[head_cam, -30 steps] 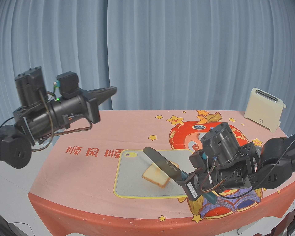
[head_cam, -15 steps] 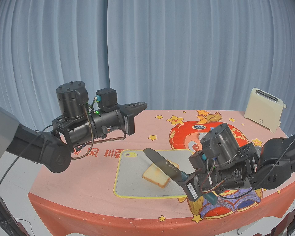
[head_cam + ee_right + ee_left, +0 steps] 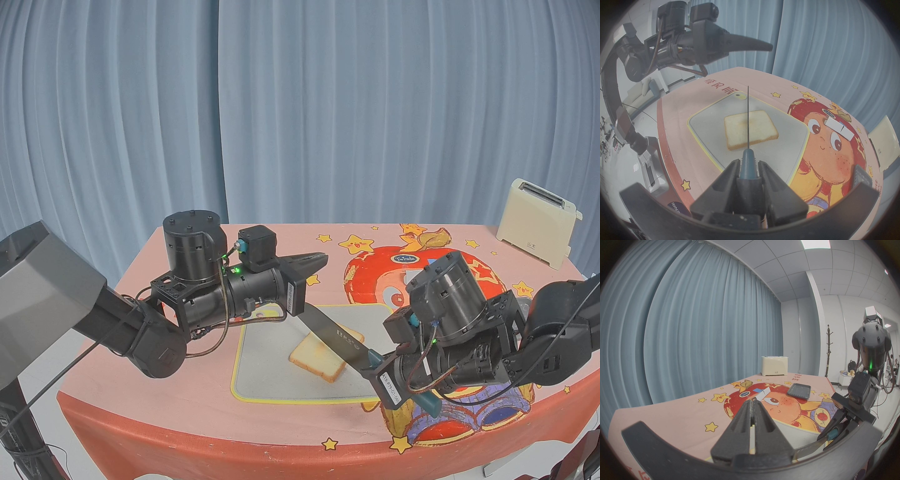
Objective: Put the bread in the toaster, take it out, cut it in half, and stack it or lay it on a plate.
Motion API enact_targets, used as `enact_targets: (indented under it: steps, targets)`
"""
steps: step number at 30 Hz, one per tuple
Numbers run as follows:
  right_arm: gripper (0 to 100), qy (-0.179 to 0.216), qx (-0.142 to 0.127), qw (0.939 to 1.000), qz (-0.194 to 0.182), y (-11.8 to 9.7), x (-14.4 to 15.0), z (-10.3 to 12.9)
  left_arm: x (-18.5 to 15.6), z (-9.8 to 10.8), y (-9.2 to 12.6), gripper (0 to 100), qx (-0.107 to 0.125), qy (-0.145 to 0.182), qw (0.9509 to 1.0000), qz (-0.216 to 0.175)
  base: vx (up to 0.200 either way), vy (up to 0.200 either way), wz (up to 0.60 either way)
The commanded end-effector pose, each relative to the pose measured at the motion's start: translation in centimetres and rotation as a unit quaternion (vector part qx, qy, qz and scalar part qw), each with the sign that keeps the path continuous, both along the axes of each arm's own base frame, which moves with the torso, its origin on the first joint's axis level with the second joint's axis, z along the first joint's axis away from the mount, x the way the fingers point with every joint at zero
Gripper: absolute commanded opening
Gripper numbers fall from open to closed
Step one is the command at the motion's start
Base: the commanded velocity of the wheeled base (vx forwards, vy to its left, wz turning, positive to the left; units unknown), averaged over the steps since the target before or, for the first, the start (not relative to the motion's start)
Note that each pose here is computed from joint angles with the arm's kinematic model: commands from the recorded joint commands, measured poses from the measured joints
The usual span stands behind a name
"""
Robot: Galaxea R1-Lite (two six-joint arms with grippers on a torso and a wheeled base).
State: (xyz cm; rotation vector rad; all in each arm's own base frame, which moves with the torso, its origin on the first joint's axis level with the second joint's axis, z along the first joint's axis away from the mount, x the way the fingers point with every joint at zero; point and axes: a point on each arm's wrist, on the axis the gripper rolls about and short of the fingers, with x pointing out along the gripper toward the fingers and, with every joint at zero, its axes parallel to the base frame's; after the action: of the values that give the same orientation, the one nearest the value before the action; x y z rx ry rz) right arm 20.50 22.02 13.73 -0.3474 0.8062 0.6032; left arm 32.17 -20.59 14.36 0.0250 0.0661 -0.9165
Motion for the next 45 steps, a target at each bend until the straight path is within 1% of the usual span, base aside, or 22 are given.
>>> enact_targets:
  steps: [1,5,6,8,11,13,19,23,27,34,45]
  targets:
    - [0,0.001,-0.001,1.0,0.001,0.0,0.0,-0.1,-0.1,-1.1,-0.2,0,0.009,0.015,0.9998,-0.003,0.0,0.0,0.0]
    - [0,0.001,-0.002,1.0,0.0,0.0,0.0,-0.1,-0.4,-2.1,0.0,0,0.024,0.02,0.9995,-0.003,0.0,0.0,0.0]
    - [0,0.001,-0.001,1.0,0.0,0.1,0.0,-0.1,-0.8,-2.4,-0.2,0,0.034,0.019,0.9992,-0.01,0.0,0.0,0.0]
    - [0,0.002,-0.001,1.0,-0.001,0.1,0.1,-0.2,-1.1,-2.9,-0.1,0,0.045,0.018,0.9987,-0.013,0.0,0.0,0.0]
    - [0,0.003,-0.001,1.0,0.0,0.1,0.1,-0.2,-1.3,-3.3,0.0,0,0.05,0.025,0.9983,-0.014,0.0,0.0,0.0]
    - [0,0.002,-0.002,1.0,-0.001,0.1,0.1,-0.2,-1.3,-3.4,0.0,0,0.049,0.024,0.9984,-0.014,0.0,0.0,0.0]
    - [0,0.003,-0.002,1.0,-0.001,0.1,0.1,-0.2,-0.9,-4.4,-0.4,0,0.049,0.025,0.9983,-0.017,0.0,0.0,0.0]
    - [0,0.003,-0.002,1.0,-0.002,0.1,0.2,-0.3,-0.9,-5.1,-0.4,0,0.054,0.032,0.9979,-0.017,0.0,0.0,0.0]
    - [0,0.002,-0.002,1.0,-0.004,0.1,0.3,-0.2,-0.7,-5.1,-0.4,0,0.046,0.022,0.9986,-0.016,0.0,0.0,0.0]
    - [0,0.0,0.001,1.0,-0.006,0.1,0.4,-0.1,-0.4,-6.3,-0.7,0,0.046,0.025,0.9985,-0.016,0.0,0.0,0.0]
    - [0,-0.001,0.002,1.0,-0.007,0.1,0.5,0.0,-0.8,-6.5,-1.2,0,0.045,0.028,0.9983,-0.026,0.0,0.0,0.0]
